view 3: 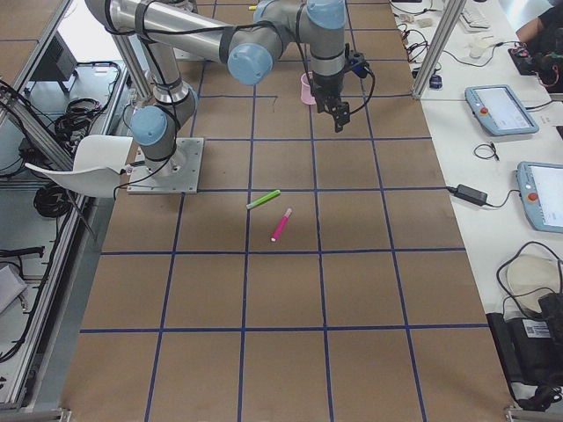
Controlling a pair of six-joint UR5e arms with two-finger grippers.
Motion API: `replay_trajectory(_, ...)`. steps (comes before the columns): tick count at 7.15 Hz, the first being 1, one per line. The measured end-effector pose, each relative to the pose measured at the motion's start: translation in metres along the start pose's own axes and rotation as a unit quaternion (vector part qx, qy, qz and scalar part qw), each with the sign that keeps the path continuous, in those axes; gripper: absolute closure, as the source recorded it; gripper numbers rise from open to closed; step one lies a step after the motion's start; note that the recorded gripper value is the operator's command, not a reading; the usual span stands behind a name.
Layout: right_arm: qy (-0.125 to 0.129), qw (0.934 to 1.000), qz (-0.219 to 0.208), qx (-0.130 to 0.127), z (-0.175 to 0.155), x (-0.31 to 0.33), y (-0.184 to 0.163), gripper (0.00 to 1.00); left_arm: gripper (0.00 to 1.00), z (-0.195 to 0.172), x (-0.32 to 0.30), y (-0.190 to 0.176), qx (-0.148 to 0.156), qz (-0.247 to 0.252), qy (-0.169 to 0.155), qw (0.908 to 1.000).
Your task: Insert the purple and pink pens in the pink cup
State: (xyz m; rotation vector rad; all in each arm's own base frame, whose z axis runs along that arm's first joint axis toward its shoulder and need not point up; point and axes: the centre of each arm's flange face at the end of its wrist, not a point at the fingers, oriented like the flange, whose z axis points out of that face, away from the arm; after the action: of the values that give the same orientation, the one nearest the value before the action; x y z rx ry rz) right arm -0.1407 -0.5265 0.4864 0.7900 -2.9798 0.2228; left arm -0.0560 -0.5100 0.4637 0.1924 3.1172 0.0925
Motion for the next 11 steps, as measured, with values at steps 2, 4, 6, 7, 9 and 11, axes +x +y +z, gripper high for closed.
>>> replay_trajectory(2,-0.037,0.9993,-0.012,-0.001,0.031,0.077,0.086,0.00,0.00,0.050,-0.064,0.010,-0.051,0.033,-0.004,0.9981)
replay_trajectory(4,-0.105,0.9940,-0.028,-0.005,0.067,0.083,0.126,0.00,0.00,0.097,-0.132,0.014,-0.079,0.079,0.000,0.9938)
replay_trajectory(6,-0.153,0.9845,-0.075,0.042,0.129,0.070,0.142,0.05,0.00,0.156,-0.178,0.006,-0.131,0.149,-0.026,0.9799)
replay_trajectory(7,-0.136,0.9830,-0.100,0.072,0.166,0.075,0.161,0.06,0.00,0.179,-0.195,-0.001,-0.142,0.186,-0.041,0.9713)
replay_trajectory(9,-0.107,0.9745,-0.157,0.119,0.230,0.085,0.197,0.10,0.00,0.224,-0.224,-0.013,-0.154,0.224,-0.046,0.9614)
replay_trajectory(11,-0.118,0.9659,-0.182,0.142,0.272,0.096,0.234,0.11,0.00,0.259,-0.242,-0.019,-0.159,0.264,-0.028,0.9509)
